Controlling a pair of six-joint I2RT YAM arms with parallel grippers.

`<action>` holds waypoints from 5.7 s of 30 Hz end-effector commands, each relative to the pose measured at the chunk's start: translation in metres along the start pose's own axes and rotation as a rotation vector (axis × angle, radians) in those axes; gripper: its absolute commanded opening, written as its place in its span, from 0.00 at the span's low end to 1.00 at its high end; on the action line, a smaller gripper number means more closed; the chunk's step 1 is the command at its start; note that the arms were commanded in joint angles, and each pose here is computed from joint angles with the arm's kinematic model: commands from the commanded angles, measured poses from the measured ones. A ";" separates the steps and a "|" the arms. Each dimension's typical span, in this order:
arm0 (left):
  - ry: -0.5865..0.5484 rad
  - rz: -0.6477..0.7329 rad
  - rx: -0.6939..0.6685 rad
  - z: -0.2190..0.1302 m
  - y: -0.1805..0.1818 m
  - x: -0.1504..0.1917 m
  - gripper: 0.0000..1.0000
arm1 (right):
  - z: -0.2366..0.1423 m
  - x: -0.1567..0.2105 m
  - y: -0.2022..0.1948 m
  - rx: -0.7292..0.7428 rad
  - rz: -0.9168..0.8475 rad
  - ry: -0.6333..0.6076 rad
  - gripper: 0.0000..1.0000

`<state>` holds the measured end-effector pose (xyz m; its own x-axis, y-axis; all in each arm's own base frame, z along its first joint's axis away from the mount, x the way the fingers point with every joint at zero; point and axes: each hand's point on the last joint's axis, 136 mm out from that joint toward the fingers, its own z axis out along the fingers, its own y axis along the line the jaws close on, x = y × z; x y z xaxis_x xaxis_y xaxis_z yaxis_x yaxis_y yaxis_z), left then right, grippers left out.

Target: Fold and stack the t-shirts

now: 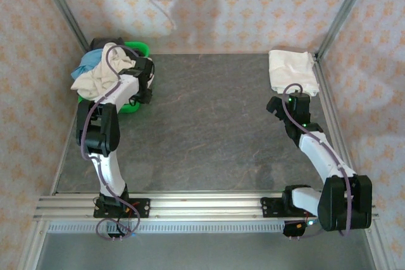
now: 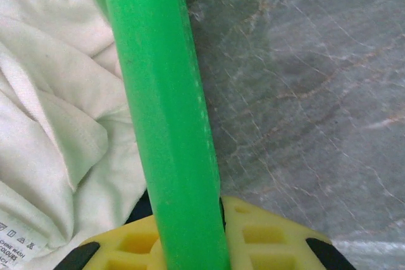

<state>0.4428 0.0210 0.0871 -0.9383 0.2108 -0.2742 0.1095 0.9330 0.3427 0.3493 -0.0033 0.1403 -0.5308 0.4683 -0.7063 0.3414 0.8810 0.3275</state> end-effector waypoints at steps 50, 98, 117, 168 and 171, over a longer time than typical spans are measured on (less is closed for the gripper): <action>-0.134 -0.836 0.068 -0.020 0.173 -0.048 0.10 | 0.005 0.010 -0.006 0.010 0.020 0.028 0.99; -0.575 -0.581 0.562 -0.208 -0.031 -0.127 0.86 | -0.040 0.000 0.074 -0.324 0.068 0.050 0.99; -0.167 -0.504 0.460 -0.036 -0.087 -0.026 0.83 | 0.007 0.162 0.107 -0.145 -0.265 0.424 0.81; 0.000 -0.345 0.344 0.028 -0.103 -0.057 0.33 | 0.018 0.201 0.119 -0.021 -0.492 0.507 0.48; -0.002 -0.339 0.345 0.023 -0.101 -0.059 0.17 | 0.021 0.202 0.113 0.015 -0.509 0.510 0.38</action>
<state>0.4993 -0.0797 0.0424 -0.9291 -0.1413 -0.3418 -0.1127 0.9883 -0.1023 0.2922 0.1942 0.0229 -0.9234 -0.0362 -0.3821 -0.0637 0.9962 0.0597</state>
